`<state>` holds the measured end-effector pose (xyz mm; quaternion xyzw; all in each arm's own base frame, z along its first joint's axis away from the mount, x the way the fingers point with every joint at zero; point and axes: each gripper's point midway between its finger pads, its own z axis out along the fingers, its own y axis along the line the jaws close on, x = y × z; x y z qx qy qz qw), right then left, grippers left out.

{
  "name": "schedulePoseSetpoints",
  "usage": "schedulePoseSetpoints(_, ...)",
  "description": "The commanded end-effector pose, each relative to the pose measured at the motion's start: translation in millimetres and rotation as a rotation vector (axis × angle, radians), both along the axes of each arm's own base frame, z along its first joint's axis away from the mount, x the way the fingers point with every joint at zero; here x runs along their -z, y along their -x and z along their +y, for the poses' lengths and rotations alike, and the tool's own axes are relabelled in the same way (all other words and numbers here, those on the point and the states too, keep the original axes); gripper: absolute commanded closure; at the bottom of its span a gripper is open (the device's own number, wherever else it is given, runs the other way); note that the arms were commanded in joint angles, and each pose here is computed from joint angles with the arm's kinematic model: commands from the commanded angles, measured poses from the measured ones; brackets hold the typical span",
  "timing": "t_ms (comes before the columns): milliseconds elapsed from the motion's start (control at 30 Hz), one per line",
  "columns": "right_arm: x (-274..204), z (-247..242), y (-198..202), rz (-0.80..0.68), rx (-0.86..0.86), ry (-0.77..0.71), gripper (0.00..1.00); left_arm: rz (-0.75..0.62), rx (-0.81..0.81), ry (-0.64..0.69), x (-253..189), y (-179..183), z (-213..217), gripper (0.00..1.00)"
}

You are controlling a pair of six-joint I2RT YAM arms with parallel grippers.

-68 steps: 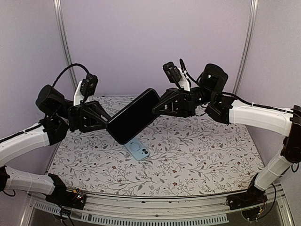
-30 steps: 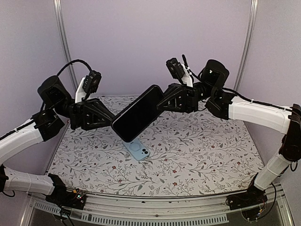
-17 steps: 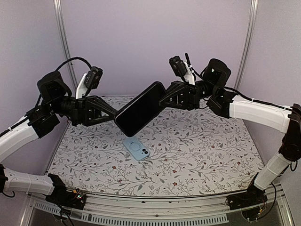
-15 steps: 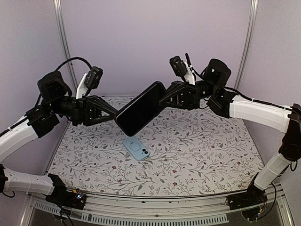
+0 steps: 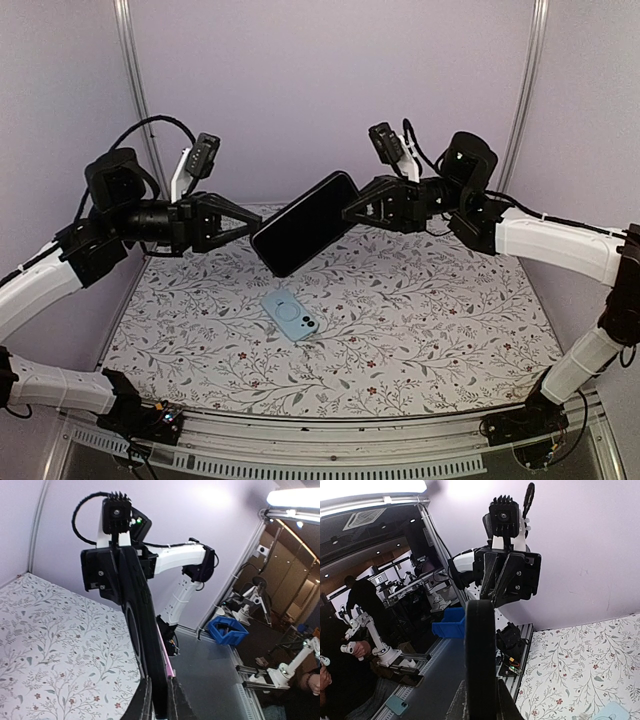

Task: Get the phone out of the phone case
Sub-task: Remove the top left corner of the phone from the phone case.

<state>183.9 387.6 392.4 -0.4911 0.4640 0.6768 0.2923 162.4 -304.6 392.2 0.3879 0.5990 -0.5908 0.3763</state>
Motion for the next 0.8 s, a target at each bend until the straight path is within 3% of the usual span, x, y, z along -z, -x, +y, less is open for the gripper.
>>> schedulePoseSetpoints(0,-17,24,24,0.034,0.035,-0.039,1.0,-0.044,-0.31,-0.086,33,-74,-12,1.0)
schedulePoseSetpoints(467,-31,17,26,0.001,0.046,-0.077,1.0,-0.057,-0.28,-0.13,39,-65,-10,0.99)
schedulePoseSetpoints(633,-27,11,21,0.024,0.094,-0.07,1.0,-0.13,-0.316,-0.125,22,-59,4,0.71)
schedulePoseSetpoints(767,-30,4,21,0.024,0.133,-0.083,1.0,-0.176,-0.372,-0.129,19,-60,18,0.57)
